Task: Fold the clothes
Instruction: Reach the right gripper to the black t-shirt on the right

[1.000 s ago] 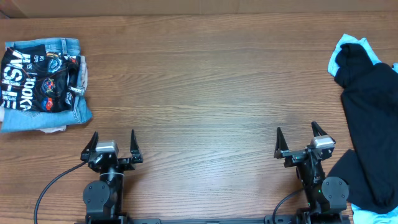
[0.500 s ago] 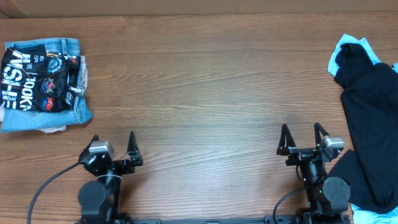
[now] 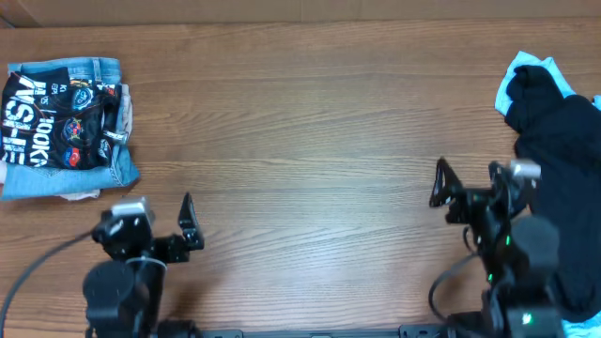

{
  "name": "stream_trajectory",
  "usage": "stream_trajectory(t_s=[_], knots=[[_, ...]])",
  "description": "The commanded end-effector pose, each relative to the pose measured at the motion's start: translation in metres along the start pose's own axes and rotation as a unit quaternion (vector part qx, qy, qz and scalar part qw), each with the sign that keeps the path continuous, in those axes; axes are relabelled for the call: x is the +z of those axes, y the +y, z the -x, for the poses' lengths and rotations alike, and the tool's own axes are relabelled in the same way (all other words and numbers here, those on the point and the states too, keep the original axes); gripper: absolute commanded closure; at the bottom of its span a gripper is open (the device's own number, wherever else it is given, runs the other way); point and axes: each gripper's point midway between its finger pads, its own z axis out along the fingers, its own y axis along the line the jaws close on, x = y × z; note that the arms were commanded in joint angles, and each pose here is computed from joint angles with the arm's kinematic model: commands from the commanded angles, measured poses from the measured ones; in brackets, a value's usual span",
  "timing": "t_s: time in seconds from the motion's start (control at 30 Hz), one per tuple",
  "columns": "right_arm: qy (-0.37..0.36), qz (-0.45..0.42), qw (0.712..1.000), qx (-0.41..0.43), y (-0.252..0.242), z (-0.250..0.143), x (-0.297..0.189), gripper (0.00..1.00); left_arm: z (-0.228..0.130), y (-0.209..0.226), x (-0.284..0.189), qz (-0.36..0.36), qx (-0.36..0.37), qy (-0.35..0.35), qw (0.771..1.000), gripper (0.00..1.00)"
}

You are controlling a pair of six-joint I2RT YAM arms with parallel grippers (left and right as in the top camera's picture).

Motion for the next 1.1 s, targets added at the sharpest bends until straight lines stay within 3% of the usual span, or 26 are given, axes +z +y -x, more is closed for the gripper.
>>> stream_trajectory(t_s=[0.0,0.2,0.33,0.53,0.77,1.07], knots=[[0.035,-0.019,0.999,-0.022,-0.001,0.021,0.017,0.00,0.011,-0.005,0.005,-0.005,0.013,0.037,0.999,0.00],[0.126,-0.031,0.991,-0.025,-0.011,0.038,0.061,0.00,0.009,-0.005,0.017,0.006,0.012,0.144,0.990,0.00],[0.136,-0.042,0.987,-0.072,-0.032,0.056,0.089,0.00,0.018,-0.014,0.022,-0.015,0.009,0.174,0.985,0.00],[0.160,-0.151,0.975,-0.041,-0.140,0.058,0.118,0.00,0.031,-0.026,0.026,-0.043,0.004,0.169,0.985,0.00],[0.185,-0.249,0.950,0.030,-0.262,0.028,0.122,0.00,0.031,-0.026,0.026,-0.043,0.004,0.170,0.985,0.00],[0.175,-0.288,0.941,0.019,-0.327,0.011,0.125,0.00,0.031,-0.026,0.026,-0.043,0.004,0.170,0.985,0.00]])
